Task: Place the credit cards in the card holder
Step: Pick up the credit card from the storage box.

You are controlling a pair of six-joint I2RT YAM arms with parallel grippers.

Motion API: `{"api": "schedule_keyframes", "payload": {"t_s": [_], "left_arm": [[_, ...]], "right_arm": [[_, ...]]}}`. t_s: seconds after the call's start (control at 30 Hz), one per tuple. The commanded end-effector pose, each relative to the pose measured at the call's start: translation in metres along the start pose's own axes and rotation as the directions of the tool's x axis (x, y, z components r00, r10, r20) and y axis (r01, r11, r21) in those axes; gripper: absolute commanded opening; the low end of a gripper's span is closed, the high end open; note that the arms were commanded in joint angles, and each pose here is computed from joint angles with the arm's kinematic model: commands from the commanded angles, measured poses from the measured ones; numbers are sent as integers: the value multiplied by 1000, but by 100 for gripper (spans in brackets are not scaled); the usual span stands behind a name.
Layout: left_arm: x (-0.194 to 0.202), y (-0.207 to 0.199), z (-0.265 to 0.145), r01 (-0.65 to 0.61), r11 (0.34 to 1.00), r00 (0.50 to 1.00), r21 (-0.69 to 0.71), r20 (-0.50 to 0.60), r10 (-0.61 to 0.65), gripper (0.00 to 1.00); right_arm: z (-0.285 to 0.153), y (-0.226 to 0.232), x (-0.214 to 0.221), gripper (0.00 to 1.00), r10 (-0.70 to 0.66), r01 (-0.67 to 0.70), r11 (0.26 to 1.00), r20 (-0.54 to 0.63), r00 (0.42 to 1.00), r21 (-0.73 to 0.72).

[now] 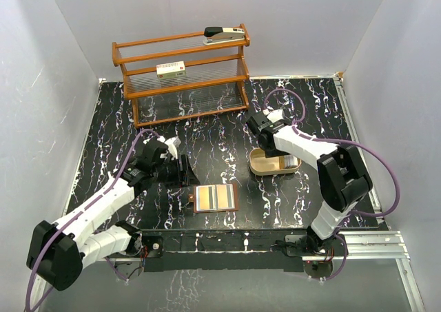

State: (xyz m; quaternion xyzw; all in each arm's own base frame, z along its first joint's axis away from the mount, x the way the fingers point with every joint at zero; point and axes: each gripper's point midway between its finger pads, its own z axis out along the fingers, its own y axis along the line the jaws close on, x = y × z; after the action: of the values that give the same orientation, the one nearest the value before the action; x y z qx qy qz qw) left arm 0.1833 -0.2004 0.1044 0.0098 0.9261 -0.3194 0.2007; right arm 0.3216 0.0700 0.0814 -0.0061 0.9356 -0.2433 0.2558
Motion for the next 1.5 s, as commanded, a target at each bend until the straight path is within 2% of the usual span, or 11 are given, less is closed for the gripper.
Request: {"api": "schedule_keyframes", "payload": {"t_s": [0.0, 0.23, 0.63, 1.47], "left_arm": [[-8, -5, -9, -30, 1000, 999, -1, 29, 30, 56], [-9, -4, -8, -30, 1000, 999, -11, 31, 30, 57], [-10, -1, -7, -27, 999, 999, -21, 37, 28, 57], [-10, 2, -7, -18, 999, 999, -35, 48, 20, 57]], "right_arm": [[10, -9, -3, 55, 9, -10, 998, 21, 1000, 56], [19, -10, 3, 53, 13, -13, 998, 5, 1000, 65], [9, -19, -7, 36, 43, -46, 997, 56, 997, 64], [3, -15, -19, 16, 30, -32, 999, 64, 998, 30]]}}
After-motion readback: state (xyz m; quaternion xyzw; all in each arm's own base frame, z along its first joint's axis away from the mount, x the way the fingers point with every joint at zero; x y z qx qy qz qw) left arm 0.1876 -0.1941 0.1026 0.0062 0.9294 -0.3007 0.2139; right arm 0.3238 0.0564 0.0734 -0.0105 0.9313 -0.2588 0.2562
